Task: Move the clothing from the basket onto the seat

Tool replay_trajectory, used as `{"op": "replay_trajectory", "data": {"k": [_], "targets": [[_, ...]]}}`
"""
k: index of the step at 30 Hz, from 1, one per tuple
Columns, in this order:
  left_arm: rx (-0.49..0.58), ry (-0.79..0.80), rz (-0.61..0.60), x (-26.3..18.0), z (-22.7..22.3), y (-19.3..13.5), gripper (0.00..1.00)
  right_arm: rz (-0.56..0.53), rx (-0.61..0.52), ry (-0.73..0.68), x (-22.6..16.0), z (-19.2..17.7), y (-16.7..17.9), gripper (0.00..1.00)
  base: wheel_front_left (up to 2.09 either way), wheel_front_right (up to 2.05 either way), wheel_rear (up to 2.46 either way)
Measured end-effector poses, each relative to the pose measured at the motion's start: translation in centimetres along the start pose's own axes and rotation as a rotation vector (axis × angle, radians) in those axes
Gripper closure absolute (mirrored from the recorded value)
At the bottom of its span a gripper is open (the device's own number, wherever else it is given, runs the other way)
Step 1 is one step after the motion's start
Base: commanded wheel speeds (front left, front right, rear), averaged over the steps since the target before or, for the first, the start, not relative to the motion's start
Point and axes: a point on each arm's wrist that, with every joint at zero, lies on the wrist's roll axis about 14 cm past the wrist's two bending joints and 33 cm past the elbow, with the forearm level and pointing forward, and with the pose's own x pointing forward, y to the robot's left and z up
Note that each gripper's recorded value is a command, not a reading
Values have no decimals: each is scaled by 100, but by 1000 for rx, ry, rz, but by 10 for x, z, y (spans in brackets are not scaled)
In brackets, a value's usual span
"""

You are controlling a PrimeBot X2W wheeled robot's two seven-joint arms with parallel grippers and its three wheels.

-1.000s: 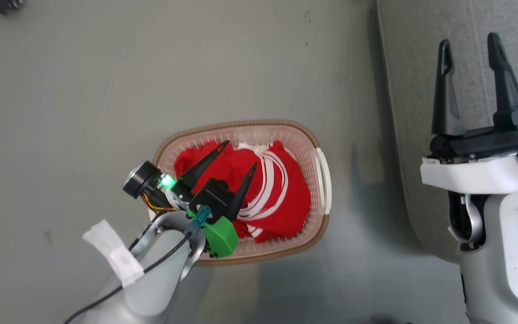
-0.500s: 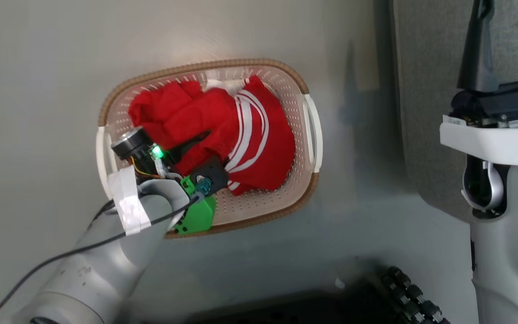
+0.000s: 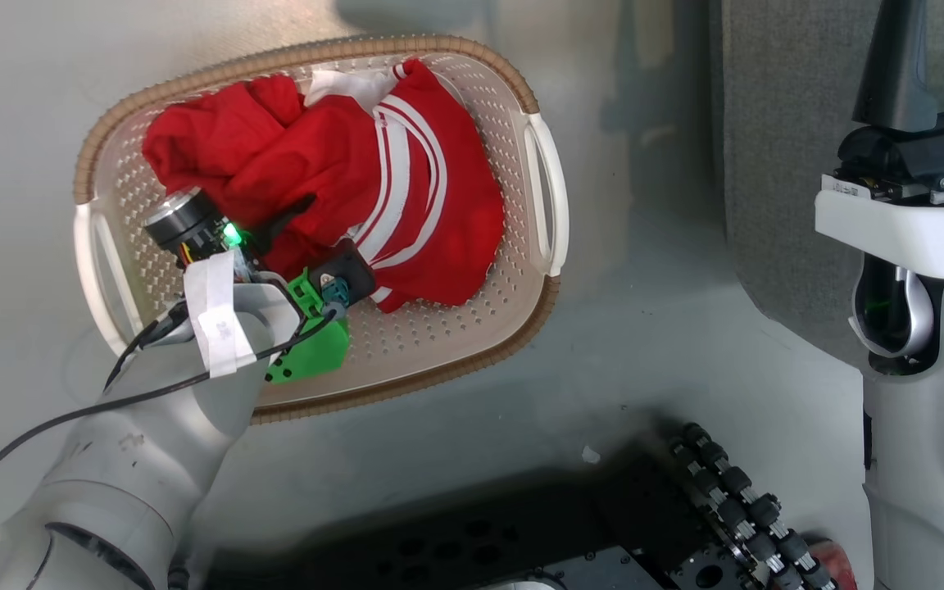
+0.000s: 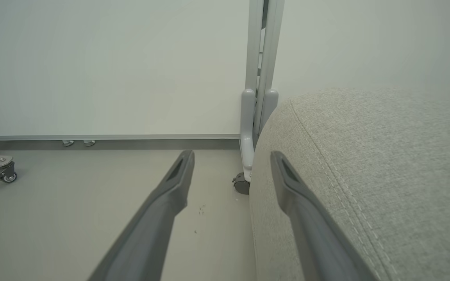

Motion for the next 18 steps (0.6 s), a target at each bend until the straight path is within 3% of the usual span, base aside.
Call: {"op": "replay_trajectory", "data": {"k": [10,11,12,13,18], "targets": [[38,36,16,19,-13,1,0,-5,-14,28,-1,-13,-6,0,0,0,0],[48,45,11,20,-14,1,21,-6,-13,30,-1,-14,-6,0,0,0,0],[57,45,7,21,-14,0,65,-7,-13,31,-1,-14,-7,0,0,0,0],[62,47,0,22,-14,-1,100,-8,-13,32,-2,-15,-7,0,0,0,0],[39,54,0,21,-14,0,100,-23,9,24,-2,-12,-11,0,0,0,0]]}}
